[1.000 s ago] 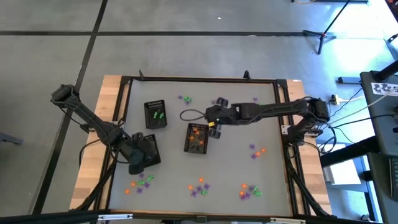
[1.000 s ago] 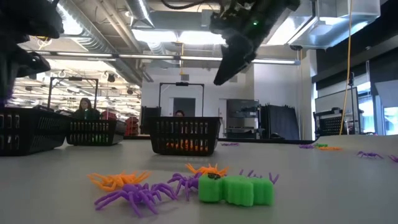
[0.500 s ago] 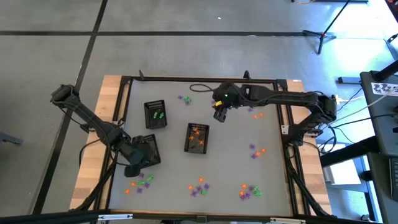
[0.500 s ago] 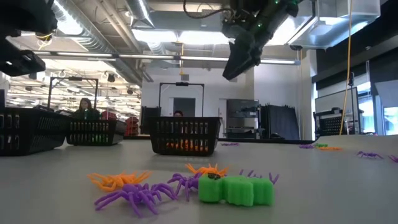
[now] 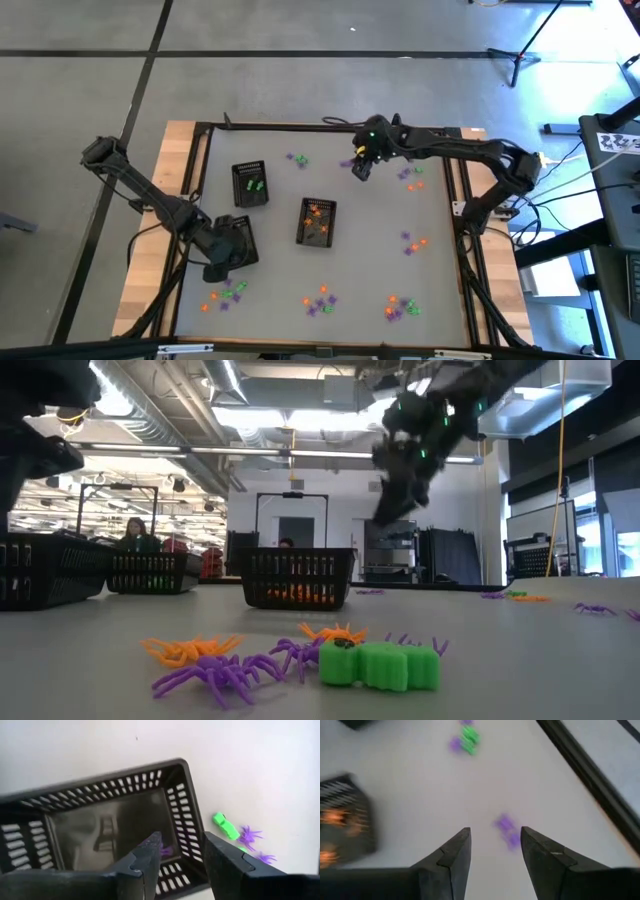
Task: Sort Halloween decoration
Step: Put the purple spider toy into the bottom left black basket
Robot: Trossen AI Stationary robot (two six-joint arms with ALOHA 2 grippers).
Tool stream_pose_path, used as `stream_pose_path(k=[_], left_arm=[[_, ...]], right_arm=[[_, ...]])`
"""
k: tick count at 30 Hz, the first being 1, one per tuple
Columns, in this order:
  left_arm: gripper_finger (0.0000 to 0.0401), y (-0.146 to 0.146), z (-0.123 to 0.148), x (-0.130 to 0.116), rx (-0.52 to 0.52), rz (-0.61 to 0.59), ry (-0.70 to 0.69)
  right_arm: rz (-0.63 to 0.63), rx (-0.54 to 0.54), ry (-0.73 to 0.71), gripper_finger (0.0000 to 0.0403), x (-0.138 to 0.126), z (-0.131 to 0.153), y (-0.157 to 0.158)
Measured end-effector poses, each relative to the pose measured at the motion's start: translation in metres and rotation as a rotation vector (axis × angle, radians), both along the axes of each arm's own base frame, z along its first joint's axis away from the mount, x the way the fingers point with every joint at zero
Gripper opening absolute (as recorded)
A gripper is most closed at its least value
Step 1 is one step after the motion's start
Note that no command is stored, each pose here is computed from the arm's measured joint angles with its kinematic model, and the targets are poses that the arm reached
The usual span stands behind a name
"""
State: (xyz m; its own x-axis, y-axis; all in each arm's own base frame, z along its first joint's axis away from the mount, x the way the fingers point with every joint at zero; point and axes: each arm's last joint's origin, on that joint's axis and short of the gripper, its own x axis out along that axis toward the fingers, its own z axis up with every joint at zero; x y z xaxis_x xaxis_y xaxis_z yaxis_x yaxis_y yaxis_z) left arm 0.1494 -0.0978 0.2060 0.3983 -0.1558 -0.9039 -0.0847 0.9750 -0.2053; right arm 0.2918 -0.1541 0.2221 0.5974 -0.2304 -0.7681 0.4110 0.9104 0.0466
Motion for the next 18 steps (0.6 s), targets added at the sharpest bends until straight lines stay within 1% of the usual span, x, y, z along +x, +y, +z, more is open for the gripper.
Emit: stream_pose_path(k=[5,7,11,18], left_arm=[[0.0133,0.004,0.001,0.004,0.035,-0.038,-0.031],[0.0133,0.006,0.001,0.006,0.059,-0.042,-0.050],[0.0133,0.007,0.002,0.007,0.092,-0.024,-0.077],[0.0133,0.008,0.002,0.008,0.125,-0.004,-0.098]], right_arm=[[-0.115,0.067,0.035,0.0170,-0.007,-0.035,-0.018],[-0.147,0.067,0.069,0.0170,-0.006,-0.046,-0.023],[-0.168,0.049,0.108,0.0170,0.001,-0.061,-0.028],[-0.168,0.051,0.113,0.0170,0.016,-0.075,-0.037]])
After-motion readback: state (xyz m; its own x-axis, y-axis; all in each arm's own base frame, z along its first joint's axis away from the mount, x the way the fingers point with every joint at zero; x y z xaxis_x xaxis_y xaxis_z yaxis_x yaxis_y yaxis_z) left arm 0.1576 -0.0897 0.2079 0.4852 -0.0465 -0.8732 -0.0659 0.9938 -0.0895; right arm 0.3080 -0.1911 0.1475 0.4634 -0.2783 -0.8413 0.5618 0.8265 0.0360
